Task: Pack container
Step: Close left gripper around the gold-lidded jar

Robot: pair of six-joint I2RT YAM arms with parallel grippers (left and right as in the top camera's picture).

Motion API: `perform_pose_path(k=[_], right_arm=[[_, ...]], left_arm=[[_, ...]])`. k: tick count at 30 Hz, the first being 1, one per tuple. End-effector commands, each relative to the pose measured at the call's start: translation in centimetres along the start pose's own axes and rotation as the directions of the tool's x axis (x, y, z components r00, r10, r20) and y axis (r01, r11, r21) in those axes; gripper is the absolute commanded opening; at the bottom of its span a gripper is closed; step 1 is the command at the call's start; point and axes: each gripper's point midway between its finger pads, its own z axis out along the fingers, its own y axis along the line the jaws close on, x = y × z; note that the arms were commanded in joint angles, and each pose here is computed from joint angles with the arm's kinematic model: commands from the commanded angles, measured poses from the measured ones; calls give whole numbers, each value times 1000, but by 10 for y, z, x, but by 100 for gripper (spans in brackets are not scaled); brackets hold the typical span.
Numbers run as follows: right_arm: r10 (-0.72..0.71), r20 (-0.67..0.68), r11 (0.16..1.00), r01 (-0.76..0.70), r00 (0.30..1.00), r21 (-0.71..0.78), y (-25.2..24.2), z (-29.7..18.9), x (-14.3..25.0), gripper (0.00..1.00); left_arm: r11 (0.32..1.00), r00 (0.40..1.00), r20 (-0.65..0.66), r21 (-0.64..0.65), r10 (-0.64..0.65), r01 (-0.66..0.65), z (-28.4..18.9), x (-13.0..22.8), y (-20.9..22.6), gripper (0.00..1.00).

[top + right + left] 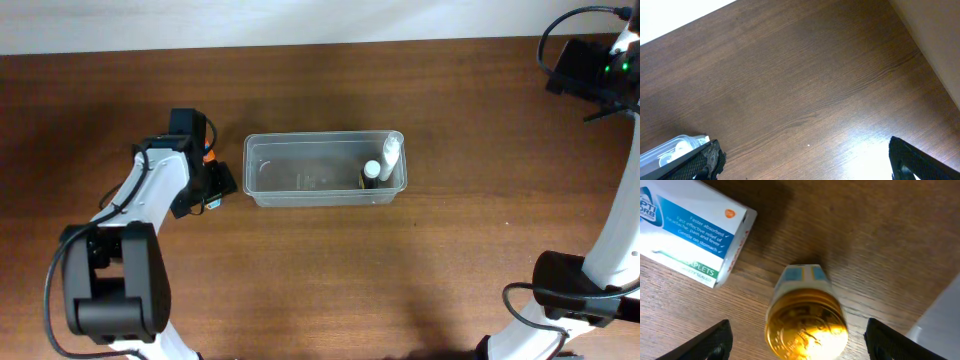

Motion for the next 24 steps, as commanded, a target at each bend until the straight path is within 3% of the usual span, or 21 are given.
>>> perform_pose_path(k=[1,8,14,24], right_arm=[[2,28,1000,-2,1000,8,-5,-11,-2,98],[2,28,1000,-2,1000,8,-5,-11,-2,98],[2,28,1000,-2,1000,8,-5,-11,-2,98],[2,28,1000,-2,1000,8,-5,-11,-2,98]], left_arm=[[999,1000,19,-44,-15,16,2,-7,6,84],[998,999,37,-60,-15,17,2,-10,8,78],[998,999,44,-56,-15,18,2,-12,7,58],[998,999,44,-56,-8,10,2,-12,7,39]])
